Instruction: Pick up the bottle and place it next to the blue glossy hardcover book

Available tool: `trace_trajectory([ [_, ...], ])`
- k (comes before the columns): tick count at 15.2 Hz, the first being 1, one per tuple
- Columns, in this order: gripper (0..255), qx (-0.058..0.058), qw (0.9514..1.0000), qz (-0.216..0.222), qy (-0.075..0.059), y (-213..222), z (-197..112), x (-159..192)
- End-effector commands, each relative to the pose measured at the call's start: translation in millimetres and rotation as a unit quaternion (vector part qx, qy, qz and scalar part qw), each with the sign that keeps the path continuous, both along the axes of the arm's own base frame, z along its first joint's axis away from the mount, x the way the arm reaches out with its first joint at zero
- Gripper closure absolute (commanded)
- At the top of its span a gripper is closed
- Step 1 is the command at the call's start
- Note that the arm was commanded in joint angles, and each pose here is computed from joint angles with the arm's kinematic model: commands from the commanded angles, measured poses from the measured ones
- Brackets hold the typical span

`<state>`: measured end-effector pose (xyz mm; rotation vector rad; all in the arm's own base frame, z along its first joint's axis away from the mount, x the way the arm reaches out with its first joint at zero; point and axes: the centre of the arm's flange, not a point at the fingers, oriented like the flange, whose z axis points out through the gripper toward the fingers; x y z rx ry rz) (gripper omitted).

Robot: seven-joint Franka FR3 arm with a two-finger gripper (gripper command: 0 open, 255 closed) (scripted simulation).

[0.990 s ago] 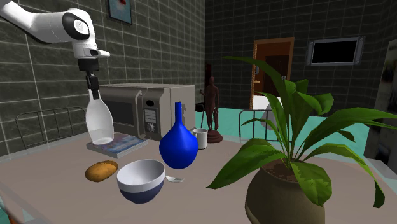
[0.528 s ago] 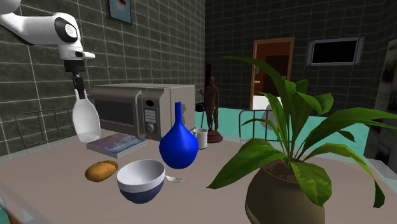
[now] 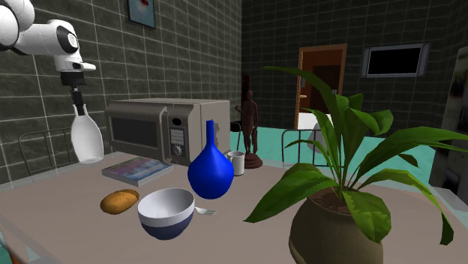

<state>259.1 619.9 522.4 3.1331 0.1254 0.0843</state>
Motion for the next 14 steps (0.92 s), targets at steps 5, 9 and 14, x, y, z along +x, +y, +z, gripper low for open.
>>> trace_trajectory([
  [5,255,0.000,1.0000,-0.001,0.000,29,-15,-18],
  [9,255,0.000,1.0000,-0.001,0.000,29,-36,-18],
  [14,255,0.000,1.0000,-0.001,0.000,29,-63,-18],
])
